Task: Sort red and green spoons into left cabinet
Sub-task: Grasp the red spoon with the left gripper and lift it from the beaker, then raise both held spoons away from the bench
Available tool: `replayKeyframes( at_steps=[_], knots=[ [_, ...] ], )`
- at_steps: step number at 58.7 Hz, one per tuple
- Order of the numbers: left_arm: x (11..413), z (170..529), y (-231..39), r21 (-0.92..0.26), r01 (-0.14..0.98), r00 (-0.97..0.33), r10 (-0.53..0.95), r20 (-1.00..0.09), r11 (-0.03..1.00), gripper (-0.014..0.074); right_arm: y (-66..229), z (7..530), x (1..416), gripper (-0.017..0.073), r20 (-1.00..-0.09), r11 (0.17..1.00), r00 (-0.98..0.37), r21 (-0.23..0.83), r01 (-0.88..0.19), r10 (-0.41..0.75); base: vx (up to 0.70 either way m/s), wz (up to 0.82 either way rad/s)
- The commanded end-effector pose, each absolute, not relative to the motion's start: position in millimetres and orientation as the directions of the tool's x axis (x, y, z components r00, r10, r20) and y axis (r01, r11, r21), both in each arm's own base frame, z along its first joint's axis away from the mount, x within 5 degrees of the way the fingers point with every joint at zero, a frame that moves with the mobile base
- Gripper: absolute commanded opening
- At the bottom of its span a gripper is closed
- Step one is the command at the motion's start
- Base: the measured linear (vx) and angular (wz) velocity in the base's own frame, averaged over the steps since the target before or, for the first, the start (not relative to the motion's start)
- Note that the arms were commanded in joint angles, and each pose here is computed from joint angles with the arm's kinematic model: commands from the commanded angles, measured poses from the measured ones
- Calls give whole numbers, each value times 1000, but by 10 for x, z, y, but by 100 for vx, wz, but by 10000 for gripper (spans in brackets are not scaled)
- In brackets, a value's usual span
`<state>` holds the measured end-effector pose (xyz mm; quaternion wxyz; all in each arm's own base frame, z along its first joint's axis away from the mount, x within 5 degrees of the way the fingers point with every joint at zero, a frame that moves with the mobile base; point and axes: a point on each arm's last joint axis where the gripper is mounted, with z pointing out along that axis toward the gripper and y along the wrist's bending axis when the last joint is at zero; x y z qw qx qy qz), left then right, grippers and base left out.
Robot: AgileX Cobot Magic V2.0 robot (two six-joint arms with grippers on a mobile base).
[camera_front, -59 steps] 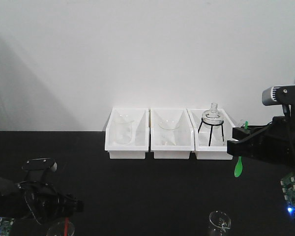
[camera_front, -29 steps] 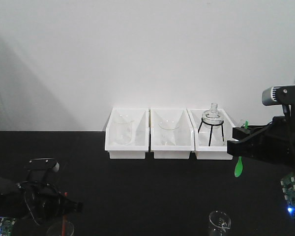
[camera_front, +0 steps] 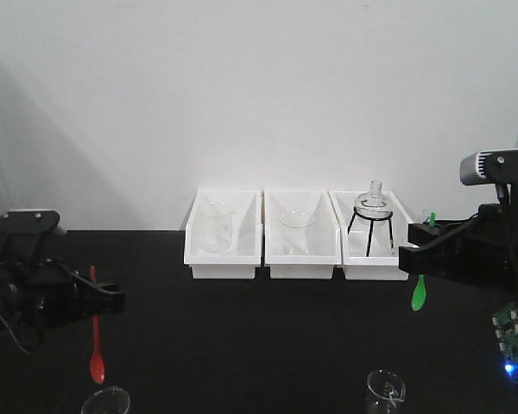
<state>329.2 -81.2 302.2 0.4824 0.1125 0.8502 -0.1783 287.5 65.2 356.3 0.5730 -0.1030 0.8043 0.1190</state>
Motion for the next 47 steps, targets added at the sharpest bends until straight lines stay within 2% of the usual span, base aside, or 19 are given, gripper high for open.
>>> replayKeyframes(
  at_steps=[1, 8, 15, 26, 38, 47],
  knots=[
    [3105, 3476, -754, -151, 357, -367, -11, -930, 922, -1, 611, 3785, 2832, -6, -972, 958, -233, 41, -284, -27, 0, 0],
    [2839, 3648, -638, -98, 305, -268, -13, -963, 947, -1, 620, 3806, 2751, -5, -967, 947, -238, -6, -321, -87, 0, 0],
    [2521, 3667, -536, -57, 266, -207, 0, -978, 962, -1, 611, 3916, 2613, -5, -973, 943, -222, 6, -333, -72, 0, 0],
    [2014, 3629, -446, -10, 273, -145, 31, -989, 962, -1, 583, 3989, 2348, -4, -978, 937, -207, 33, -347, -42, 0, 0],
    [1485, 3579, -390, -3, 311, -74, 21, -997, 950, -1, 435, 3729, 1916, -4, -989, 962, -147, 22, -273, -19, 0, 0],
    [1185, 3497, -358, 6, 331, -27, 15, -1000, 944, -1, 382, 3575, 1594, -4, -991, 960, -134, 32, -277, -5, 0, 0]
  ],
)
